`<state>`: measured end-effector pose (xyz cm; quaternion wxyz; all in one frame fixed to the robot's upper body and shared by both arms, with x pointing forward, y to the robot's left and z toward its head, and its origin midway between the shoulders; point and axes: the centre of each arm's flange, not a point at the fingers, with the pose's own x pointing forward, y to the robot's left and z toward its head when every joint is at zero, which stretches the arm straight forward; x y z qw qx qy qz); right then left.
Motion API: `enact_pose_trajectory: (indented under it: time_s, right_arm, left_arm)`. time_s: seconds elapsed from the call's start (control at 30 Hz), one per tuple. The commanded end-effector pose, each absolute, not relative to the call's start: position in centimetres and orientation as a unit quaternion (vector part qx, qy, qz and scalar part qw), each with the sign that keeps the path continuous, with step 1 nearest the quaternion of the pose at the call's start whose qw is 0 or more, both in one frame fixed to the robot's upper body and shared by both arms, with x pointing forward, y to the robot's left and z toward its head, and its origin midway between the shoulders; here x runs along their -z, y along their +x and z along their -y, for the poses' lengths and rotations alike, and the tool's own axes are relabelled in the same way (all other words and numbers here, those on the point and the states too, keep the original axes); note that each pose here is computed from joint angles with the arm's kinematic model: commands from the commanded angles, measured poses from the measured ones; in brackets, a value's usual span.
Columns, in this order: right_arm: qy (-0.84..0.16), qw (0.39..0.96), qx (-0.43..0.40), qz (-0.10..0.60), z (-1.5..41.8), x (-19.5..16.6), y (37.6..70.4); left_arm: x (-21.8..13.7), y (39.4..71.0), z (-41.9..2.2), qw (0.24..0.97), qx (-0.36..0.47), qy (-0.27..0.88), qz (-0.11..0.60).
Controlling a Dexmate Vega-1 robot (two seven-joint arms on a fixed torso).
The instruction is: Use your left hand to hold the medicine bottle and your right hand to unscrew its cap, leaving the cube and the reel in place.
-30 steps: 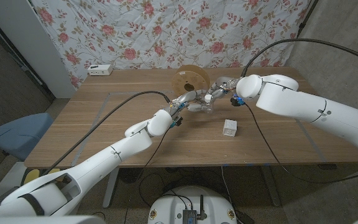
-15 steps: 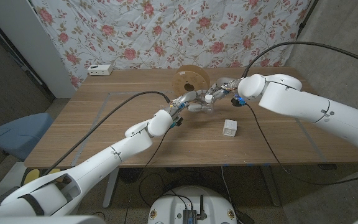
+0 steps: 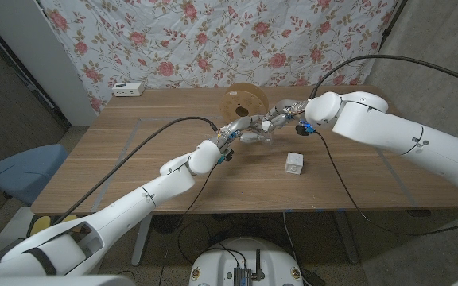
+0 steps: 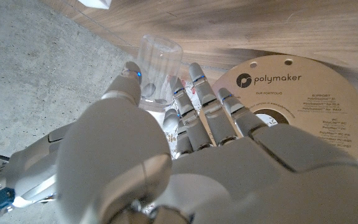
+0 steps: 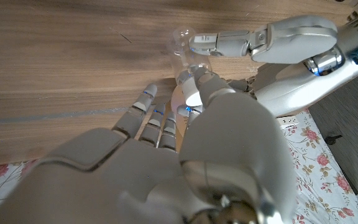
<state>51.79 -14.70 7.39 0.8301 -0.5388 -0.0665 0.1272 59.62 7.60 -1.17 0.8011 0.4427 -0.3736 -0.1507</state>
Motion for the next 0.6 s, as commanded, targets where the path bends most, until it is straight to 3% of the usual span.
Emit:
enact_pose_trajectory:
  time_s: [0.03, 0.6]
  right_arm:
    - [-0.542, 0.827, -0.137, 0.059, 14.54, -7.73, 51.92]
    - [-0.545, 0.826, -0.13, 0.053, 15.34, -8.04, 50.93]
  left_arm:
    - [0.96, 59.8, -7.67, 0.8, 0.151, 0.442, 0.376]
    - [0.89, 59.47, -7.24, 0.797, 0.153, 0.445, 0.379]
